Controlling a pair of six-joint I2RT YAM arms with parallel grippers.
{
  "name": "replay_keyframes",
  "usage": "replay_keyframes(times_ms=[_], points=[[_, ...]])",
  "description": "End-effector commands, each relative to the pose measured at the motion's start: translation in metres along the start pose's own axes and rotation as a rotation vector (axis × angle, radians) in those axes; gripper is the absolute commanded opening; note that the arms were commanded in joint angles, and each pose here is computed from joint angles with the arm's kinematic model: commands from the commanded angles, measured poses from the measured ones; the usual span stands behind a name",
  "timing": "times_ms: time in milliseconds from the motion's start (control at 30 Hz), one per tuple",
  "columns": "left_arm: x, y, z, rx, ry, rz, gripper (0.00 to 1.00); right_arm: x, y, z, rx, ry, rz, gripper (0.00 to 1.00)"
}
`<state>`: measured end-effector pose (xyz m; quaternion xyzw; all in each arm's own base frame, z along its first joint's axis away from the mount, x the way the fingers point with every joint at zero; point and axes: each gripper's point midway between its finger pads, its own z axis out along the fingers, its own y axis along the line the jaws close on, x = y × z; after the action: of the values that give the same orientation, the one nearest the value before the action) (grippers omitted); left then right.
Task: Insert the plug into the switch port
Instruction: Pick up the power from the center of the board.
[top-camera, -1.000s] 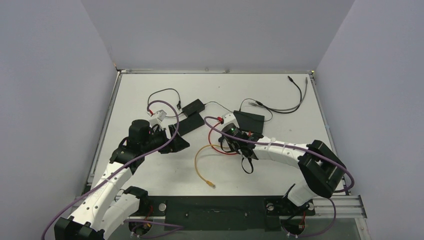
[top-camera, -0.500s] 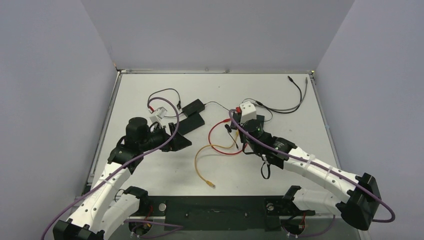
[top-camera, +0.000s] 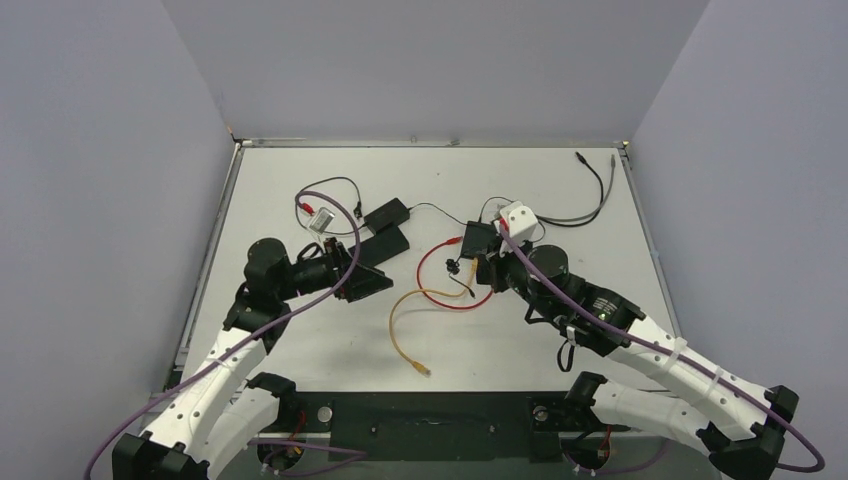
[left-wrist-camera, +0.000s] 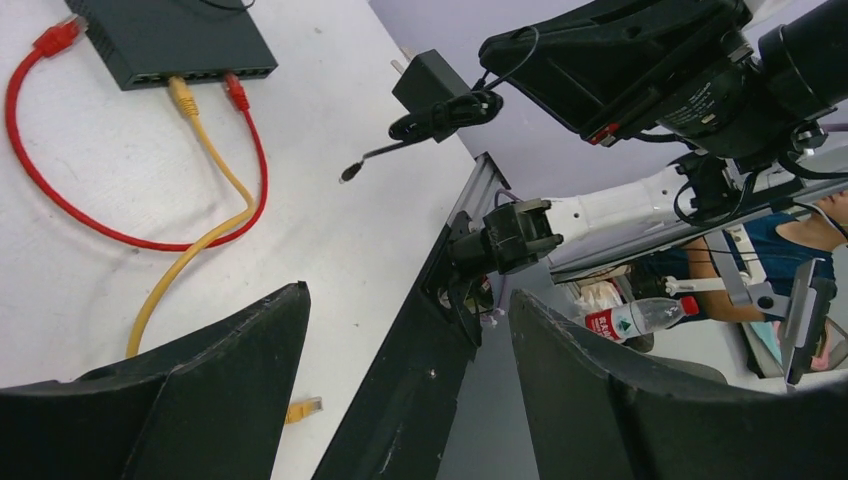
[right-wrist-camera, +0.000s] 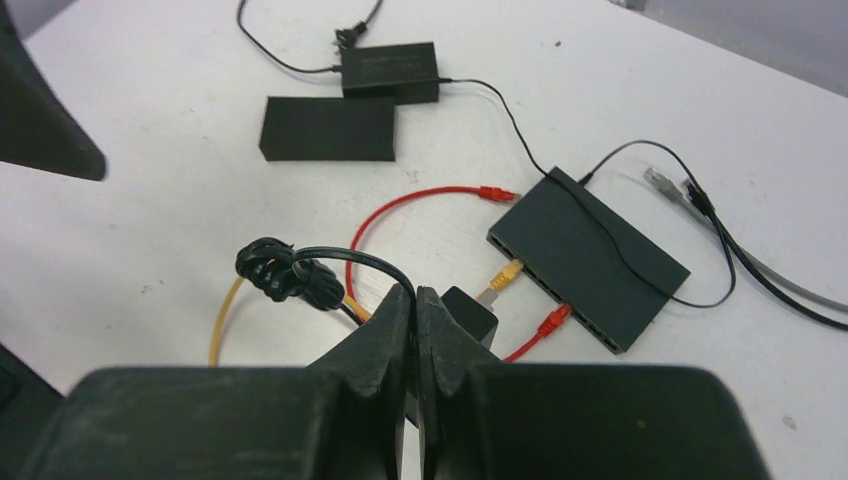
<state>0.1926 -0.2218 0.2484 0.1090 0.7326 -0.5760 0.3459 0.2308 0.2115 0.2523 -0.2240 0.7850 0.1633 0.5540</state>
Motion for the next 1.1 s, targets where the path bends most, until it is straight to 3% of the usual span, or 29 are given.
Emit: replay_keyframes(times_ms=[0, 433, 567, 800, 1067], points=[[-0.019, -0.04, -0.005, 0.162, -0.073, 0.129, 0.71, -0.054, 0.022, -0.021, -0.11, -0.127, 0.05, 0.0], [-0.025, -0.059, -0.013, 0.196, -0.242, 0.35, 0.7, -0.131, 0.092, -0.045, -0.388, -0.249, 0.11, 0.0], [-0.028, -0.062, -0.02, 0.191, -0.354, 0.45, 0.69, -0.145, 0.114, -0.05, -0.474, -0.262, 0.121, 0.0], [-0.029, -0.071, -0.031, 0.241, -0.479, 0.557, 0.69, -0.174, 0.138, -0.057, -0.545, -0.303, 0.156, 0.0], [-0.023, -0.082, -0.03, 0.293, -0.53, 0.631, 0.64, -0.201, 0.158, -0.063, -0.594, -0.337, 0.194, 0.0]])
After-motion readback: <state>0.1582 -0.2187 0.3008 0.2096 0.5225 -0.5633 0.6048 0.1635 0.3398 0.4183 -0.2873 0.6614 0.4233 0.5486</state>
